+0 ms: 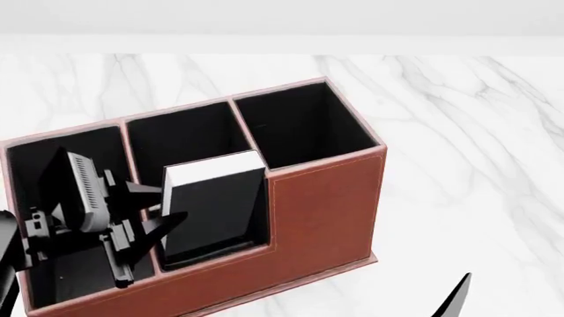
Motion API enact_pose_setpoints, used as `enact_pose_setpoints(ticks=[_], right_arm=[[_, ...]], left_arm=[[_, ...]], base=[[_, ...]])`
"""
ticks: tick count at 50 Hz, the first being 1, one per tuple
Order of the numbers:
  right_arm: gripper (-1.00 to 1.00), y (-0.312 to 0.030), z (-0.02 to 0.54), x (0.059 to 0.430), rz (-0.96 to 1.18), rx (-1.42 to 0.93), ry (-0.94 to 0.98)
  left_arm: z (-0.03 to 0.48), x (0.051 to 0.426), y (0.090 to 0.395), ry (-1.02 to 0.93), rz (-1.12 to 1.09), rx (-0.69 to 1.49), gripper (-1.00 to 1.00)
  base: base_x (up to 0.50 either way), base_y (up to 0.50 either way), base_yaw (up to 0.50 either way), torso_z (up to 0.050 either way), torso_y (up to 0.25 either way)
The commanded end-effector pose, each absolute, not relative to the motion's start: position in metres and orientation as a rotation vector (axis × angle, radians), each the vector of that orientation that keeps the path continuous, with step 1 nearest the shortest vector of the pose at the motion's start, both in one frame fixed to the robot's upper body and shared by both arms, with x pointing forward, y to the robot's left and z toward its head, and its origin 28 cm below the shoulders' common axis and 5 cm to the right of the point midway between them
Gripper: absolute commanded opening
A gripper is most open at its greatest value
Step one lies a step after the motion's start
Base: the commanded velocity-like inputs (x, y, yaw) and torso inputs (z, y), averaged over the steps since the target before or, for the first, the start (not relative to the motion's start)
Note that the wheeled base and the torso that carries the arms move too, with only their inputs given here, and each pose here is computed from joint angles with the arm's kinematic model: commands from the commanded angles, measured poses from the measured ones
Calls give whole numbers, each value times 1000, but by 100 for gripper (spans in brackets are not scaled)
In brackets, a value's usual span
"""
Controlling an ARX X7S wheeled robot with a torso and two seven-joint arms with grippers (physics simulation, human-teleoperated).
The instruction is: Pick up the book and place it in the back compartment of the caddy.
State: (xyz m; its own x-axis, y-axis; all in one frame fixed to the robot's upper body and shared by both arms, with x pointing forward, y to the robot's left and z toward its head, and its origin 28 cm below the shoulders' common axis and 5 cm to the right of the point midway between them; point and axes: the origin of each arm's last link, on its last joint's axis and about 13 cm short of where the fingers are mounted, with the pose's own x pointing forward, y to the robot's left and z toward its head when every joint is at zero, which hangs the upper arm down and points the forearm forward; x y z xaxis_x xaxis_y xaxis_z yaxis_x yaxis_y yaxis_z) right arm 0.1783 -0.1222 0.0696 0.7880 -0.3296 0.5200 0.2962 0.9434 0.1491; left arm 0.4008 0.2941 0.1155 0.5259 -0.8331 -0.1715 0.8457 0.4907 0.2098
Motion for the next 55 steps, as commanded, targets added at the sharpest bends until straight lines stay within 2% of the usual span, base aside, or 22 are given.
enact_pose_setpoints(ticks=[1, 24, 34, 35, 55], right_arm=[[100, -122, 69, 179, -337, 58, -569], [100, -121, 69, 180, -341, 55, -565], [100, -121, 68, 180, -343, 54, -563], [100, -122, 68, 180, -345, 52, -563], [100, -122, 69, 179, -351, 53, -566]], left_arm=[[116, 403, 288, -47, -912, 111, -100], [109, 400, 293, -15, -881, 61, -100], [111, 399, 295, -18, -803, 76, -100], [110, 400, 294, -6, -782, 78, 100], [107, 400, 288, -13, -793, 84, 100]], base=[[0, 0, -6, 0, 0], [1, -1, -5, 0, 0], [1, -1, -2, 0, 0], [0, 0, 0, 0, 0], [0, 0, 0, 0, 0]])
